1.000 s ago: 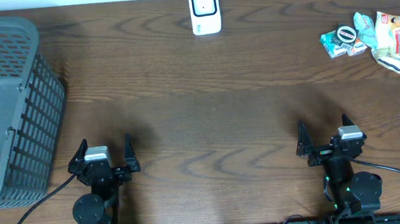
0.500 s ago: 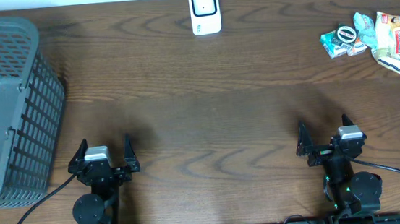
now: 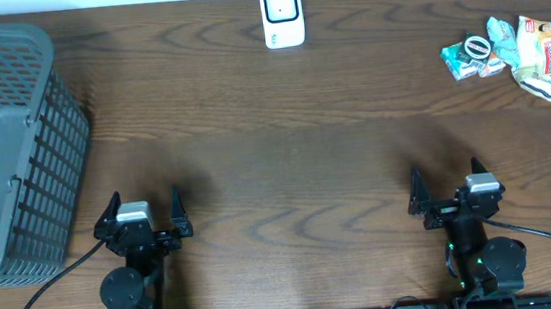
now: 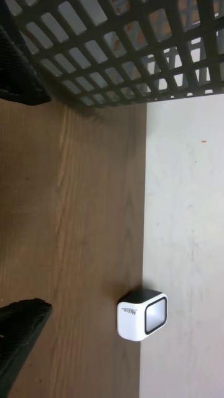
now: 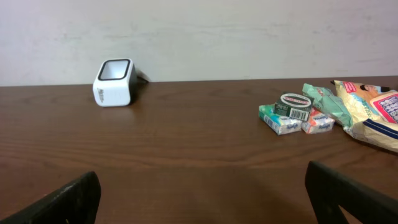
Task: Scan the item barcode
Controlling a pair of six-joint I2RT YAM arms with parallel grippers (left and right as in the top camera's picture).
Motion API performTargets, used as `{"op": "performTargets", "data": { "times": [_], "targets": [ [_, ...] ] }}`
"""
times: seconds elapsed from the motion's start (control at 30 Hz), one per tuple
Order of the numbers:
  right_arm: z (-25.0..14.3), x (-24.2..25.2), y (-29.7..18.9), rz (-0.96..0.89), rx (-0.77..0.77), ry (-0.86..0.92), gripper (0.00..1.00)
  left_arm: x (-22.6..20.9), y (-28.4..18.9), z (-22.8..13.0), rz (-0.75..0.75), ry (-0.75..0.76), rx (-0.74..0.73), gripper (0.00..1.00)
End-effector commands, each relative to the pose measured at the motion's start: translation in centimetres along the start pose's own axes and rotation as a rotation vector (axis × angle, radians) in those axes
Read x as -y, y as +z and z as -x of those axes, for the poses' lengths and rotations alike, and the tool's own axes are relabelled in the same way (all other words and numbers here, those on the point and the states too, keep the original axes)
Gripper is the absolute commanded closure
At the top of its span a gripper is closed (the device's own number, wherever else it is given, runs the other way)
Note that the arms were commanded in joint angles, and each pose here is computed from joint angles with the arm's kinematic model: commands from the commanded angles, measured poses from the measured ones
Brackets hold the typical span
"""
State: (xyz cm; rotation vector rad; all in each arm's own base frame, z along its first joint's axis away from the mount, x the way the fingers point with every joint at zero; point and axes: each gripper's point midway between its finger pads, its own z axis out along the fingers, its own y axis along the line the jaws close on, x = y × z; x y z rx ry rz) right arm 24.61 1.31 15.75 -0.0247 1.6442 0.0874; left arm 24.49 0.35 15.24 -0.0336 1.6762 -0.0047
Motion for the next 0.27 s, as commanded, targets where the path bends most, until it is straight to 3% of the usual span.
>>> {"op": "performTargets", "data": {
  "times": [0.0,0.23],
  "targets": [
    [0.00,0.46,-0.04,-0.020,0.002,0.007,0.01,-0.27,0.06,-1.61,0.017,0.014,-0.050,0.03],
    [0.00,0.46,-0.04,-0.020,0.002,0.008,0.01,-0.27,0.06,-1.61,0.017,0.014,-0.050,0.02]
  ]
}}
